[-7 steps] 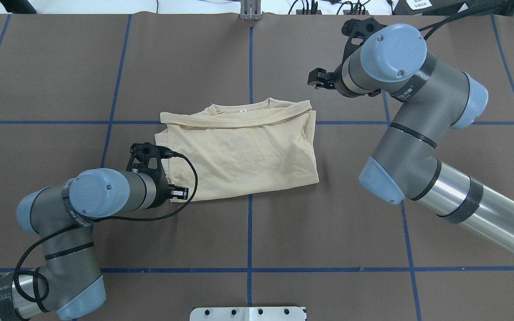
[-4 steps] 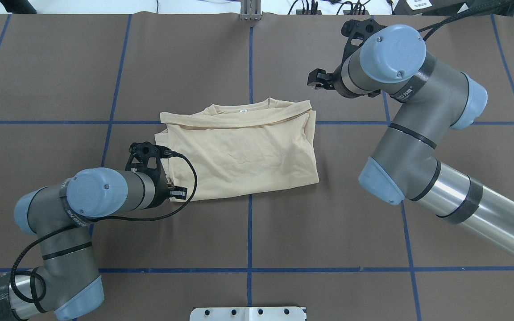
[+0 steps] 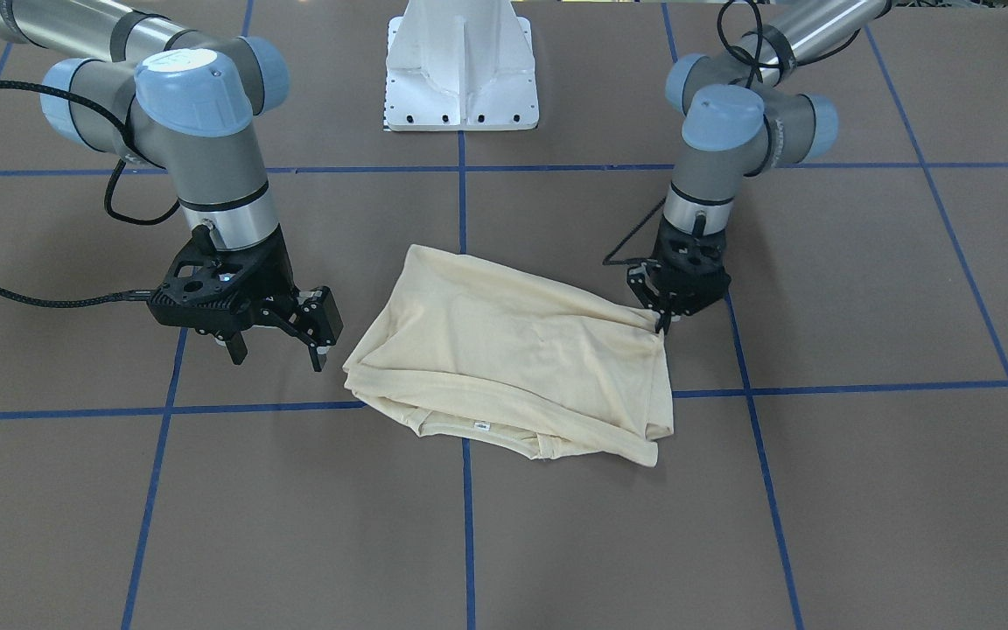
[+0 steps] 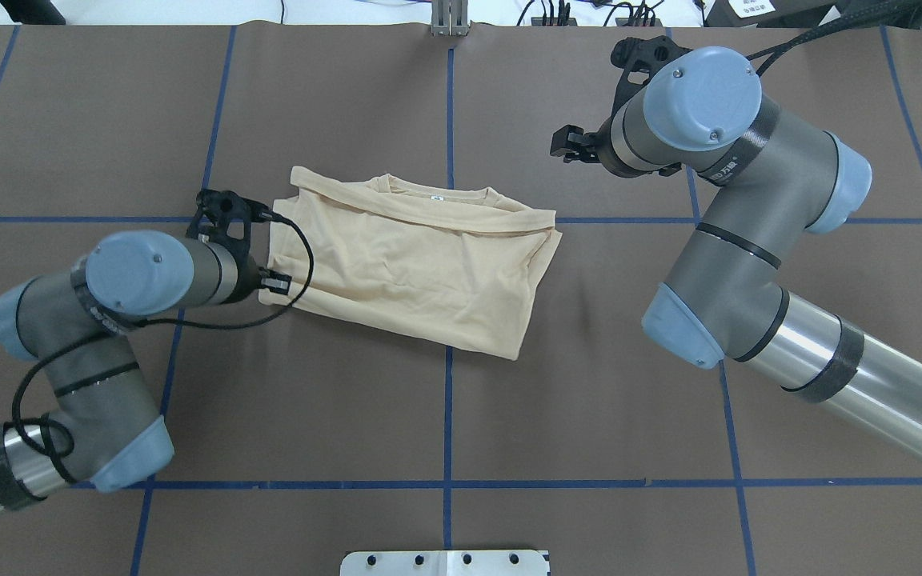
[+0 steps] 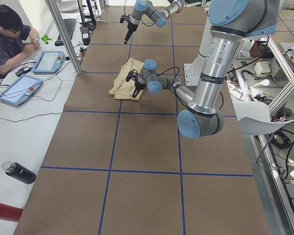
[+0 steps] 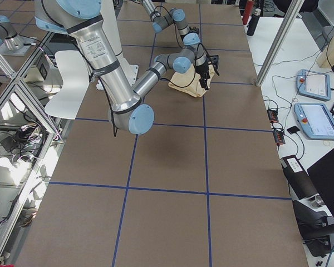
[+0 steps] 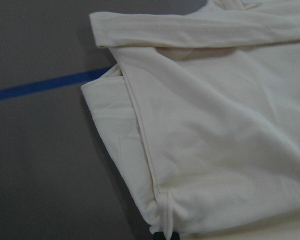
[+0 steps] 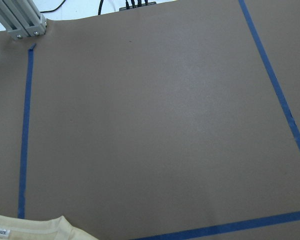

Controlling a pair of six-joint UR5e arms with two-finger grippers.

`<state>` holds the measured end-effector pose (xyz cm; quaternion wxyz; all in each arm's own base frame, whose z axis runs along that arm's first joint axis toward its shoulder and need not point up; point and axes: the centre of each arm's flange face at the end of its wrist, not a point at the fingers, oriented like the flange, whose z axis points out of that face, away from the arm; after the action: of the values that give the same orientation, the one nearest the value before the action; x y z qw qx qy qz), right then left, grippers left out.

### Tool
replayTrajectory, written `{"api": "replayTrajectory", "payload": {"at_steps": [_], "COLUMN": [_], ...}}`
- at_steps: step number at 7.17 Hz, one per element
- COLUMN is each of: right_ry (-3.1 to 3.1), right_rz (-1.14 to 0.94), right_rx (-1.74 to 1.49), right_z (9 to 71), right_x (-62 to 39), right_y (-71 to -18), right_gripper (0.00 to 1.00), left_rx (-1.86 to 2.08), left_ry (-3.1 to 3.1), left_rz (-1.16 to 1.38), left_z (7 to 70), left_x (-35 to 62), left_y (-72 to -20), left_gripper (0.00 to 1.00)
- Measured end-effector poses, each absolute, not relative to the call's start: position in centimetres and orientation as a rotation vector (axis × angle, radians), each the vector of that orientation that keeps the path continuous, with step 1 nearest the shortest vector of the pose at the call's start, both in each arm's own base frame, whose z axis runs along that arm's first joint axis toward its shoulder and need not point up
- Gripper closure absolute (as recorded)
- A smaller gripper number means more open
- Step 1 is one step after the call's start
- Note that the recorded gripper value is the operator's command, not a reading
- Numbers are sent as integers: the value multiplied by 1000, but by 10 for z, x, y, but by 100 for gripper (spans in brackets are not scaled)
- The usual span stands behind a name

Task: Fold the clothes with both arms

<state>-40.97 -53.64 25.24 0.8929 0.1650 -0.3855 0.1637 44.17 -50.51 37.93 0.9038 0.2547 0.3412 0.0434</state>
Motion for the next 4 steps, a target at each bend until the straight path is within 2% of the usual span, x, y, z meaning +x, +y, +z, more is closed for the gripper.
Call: {"api": "replayTrajectory", "payload": {"at_steps": [2, 3, 4], "right_ry": [-801, -803, -804], "right_rz": [339, 338, 338], "right_rx": [339, 337, 337], "right_z": [252, 252, 252], "right_x": [-413, -414, -415], "right_y": [-535, -534, -533], "right_gripper": [0, 0, 0], "left_rx": [595, 628, 662], "left_ry": [581, 563, 558], "left_rz": [75, 74, 92], "left_z": [361, 343, 335], "left_x": [421, 423, 423], "left_y": [-649, -703, -731], "left_gripper": [100, 74, 1]}}
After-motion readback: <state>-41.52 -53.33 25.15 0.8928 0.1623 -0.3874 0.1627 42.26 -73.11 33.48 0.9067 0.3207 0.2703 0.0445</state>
